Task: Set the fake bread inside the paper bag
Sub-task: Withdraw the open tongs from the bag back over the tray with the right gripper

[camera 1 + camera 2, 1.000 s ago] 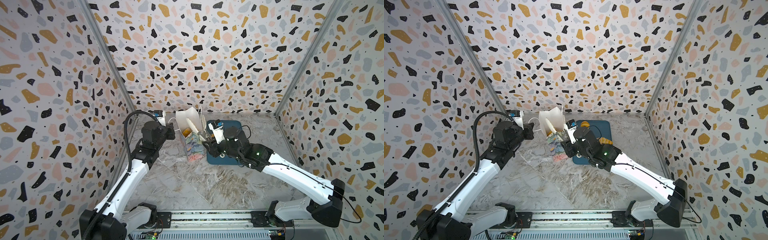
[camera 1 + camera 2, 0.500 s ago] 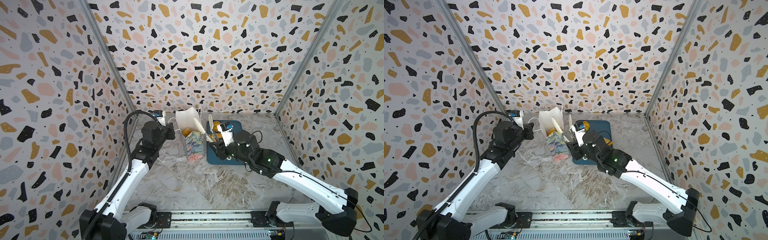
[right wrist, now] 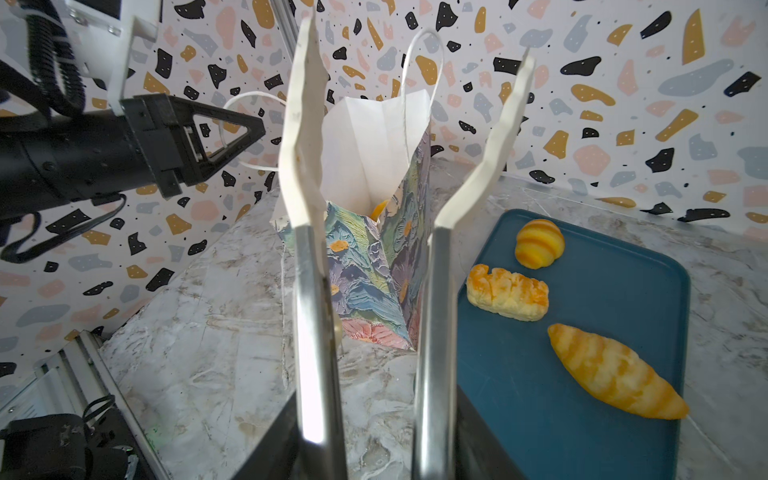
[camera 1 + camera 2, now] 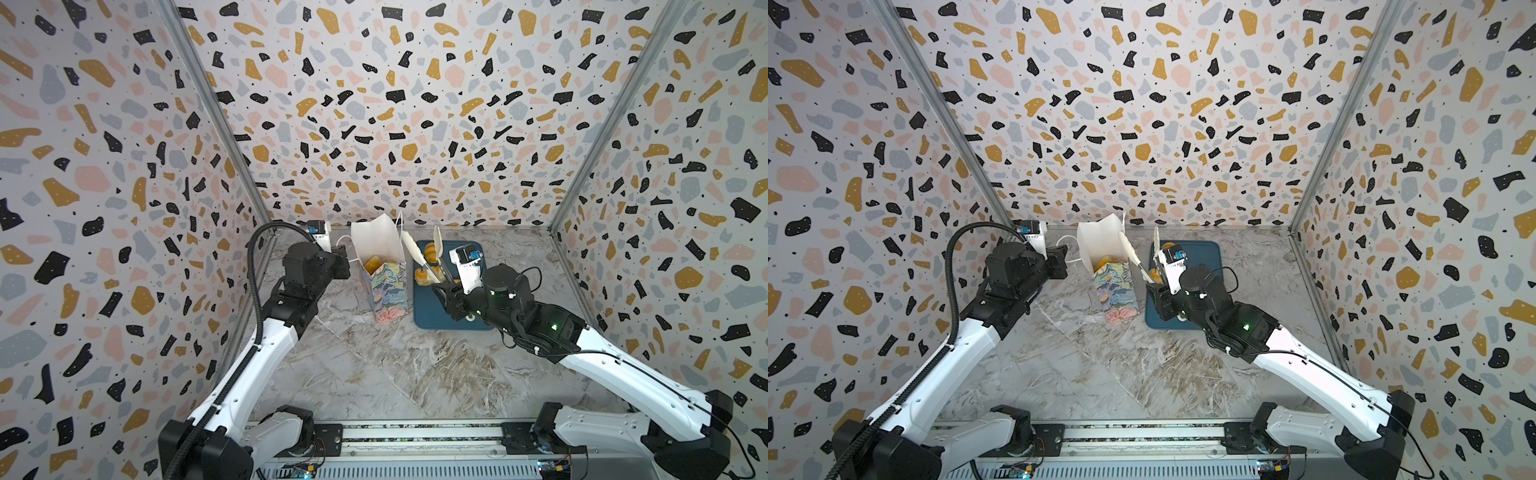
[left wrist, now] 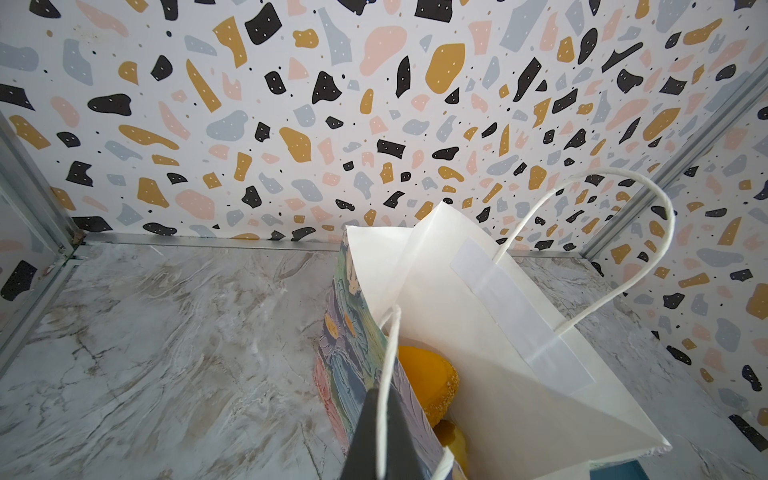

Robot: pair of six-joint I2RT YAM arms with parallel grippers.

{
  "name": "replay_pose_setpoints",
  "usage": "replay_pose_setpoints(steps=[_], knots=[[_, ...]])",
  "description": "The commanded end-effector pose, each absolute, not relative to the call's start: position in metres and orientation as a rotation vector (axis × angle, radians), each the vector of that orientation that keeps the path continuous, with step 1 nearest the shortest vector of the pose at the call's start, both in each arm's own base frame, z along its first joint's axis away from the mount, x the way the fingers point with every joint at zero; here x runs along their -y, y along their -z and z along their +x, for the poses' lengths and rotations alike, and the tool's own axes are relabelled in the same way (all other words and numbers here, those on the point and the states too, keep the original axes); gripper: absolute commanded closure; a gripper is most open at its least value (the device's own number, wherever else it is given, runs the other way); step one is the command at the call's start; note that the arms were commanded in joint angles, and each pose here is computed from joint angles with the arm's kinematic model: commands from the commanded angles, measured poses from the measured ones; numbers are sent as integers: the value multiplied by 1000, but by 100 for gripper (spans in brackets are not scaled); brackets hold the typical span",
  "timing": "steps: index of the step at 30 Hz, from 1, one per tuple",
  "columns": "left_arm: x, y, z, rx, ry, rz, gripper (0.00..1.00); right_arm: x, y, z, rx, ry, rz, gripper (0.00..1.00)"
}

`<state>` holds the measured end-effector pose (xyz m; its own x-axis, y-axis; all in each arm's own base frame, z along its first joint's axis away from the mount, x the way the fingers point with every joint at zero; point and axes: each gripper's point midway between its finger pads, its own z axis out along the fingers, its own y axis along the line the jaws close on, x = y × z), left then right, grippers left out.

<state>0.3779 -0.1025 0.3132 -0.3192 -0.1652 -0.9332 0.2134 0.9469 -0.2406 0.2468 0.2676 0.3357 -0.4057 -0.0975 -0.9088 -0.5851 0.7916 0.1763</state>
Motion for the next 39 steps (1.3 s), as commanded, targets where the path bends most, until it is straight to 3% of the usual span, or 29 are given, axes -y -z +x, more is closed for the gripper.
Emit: replay_pose_setpoints(steps=[1,21,27,39], knots=[[102,-322,374,-1824,374,44,100,-250,-347,249,-1905,-547,-483,52],[103,-316,377,-1841,366,48,100,-229,-294,268,-2006,-376,-668,51],[103,-316,376,-1839,361,46,100,-204,-277,285,-2056,-219,-648,51],[103,-316,376,-1840,363,49,100,-173,-273,291,-2144,-177,-711,49]])
